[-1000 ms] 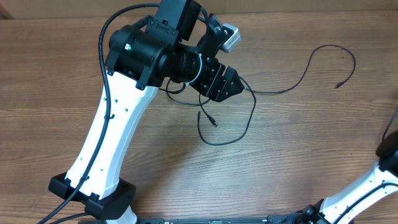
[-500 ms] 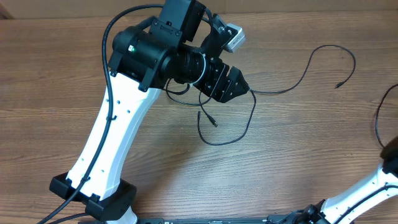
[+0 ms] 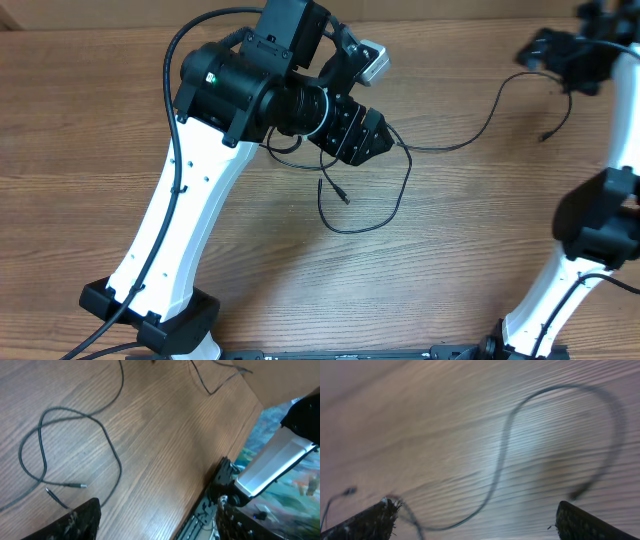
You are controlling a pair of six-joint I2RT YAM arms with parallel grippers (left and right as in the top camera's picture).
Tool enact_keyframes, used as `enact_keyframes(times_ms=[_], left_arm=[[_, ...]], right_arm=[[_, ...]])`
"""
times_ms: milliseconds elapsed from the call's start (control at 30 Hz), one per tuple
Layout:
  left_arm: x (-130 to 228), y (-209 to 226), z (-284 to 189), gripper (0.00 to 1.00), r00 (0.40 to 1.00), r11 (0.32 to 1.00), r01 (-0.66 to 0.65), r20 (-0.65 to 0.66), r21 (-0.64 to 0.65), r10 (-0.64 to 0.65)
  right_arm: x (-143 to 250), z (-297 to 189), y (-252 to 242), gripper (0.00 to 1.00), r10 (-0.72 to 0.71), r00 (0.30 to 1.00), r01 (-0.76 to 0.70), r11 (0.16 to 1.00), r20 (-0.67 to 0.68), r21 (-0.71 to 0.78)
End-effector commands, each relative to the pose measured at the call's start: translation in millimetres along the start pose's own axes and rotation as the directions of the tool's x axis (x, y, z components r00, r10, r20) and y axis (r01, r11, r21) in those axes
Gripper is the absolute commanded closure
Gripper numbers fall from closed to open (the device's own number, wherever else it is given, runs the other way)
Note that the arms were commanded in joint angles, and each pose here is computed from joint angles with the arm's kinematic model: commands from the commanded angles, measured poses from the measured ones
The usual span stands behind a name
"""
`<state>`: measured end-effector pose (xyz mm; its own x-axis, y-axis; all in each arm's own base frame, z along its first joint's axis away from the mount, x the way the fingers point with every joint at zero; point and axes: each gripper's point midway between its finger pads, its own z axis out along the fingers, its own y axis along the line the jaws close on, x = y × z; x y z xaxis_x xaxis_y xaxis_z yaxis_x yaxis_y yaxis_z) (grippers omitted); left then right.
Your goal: Untangle cables
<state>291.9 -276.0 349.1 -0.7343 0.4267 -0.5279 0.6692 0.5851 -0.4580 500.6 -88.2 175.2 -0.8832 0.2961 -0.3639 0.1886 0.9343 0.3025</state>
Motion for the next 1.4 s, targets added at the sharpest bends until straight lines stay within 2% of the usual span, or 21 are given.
enact_keyframes(times_ms=[0, 233, 433, 567, 667, 733, 800, 900, 933, 1000, 1067, 1367], left_arm=[[0, 0, -4, 0.27, 1.0, 1.0, -0.029, 0.006, -0.008, 0.029], [2, 8, -4, 0.27, 0.999, 0.998, -0.038, -0.003, -0.059, 0.038], [4, 8, -4, 0.27, 0.999, 0.998, -0.031, -0.013, -0.058, 0.03], [8, 8, -4, 0.27, 0.999, 0.998, -0.023, -0.027, -0.057, 0.021], [10, 8, -4, 0.27, 0.999, 0.998, -0.02, -0.033, -0.057, 0.019], [11, 8, -4, 0.27, 0.999, 0.998, -0.037, -0.039, -0.057, 0.035], [12, 9, -5, 0.27, 0.998, 0.997, -0.056, -0.043, -0.061, 0.054], [11, 9, -5, 0.27, 0.998, 0.996, -0.056, -0.042, -0.063, 0.054], [12, 9, -5, 0.27, 0.998, 0.996, -0.056, -0.042, -0.063, 0.053], [12, 9, -4, 0.27, 0.998, 0.997, -0.048, -0.045, -0.062, 0.045], [16, 9, -4, 0.28, 0.998, 0.997, -0.037, -0.06, -0.062, 0.033], [27, 15, -14, 0.28, 0.996, 0.991, -0.035, -0.086, -0.132, 0.024]], right_arm=[[31, 33, 19, 0.0, -0.046, 0.992, 0.049, 0.999, -0.114, 0.021], [106, 88, 60, 0.0, -0.117, 0.941, 0.121, 0.993, -0.316, -0.009], [148, 113, 72, 0.0, -0.099, 0.911, 0.116, 0.993, -0.401, 0.017], [153, 117, 77, 0.0, -0.103, 0.908, 0.128, 0.991, -0.406, 0.035], [154, 119, 82, 0.0, -0.224, 0.887, 0.238, 0.971, -0.404, -0.016], [159, 117, 83, 0.0, -0.337, 0.844, 0.341, 0.938, -0.418, -0.067], [168, 113, 83, 0.0, -0.368, 0.815, 0.365, 0.926, -0.448, -0.097], [173, 110, 84, 0.0, -0.308, 0.827, 0.307, 0.948, -0.47, -0.081], [176, 111, 88, 0.04, -0.27, 0.836, 0.274, 0.96, -0.478, -0.061], [186, 113, 103, 0.04, -0.261, 0.828, 0.274, 0.961, -0.496, -0.047], [195, 122, 112, 0.03, -0.206, 0.849, 0.271, 0.96, -0.487, 0.066], [223, 110, 176, 0.05, -0.305, 0.847, 0.366, 0.929, -0.435, 0.062]])
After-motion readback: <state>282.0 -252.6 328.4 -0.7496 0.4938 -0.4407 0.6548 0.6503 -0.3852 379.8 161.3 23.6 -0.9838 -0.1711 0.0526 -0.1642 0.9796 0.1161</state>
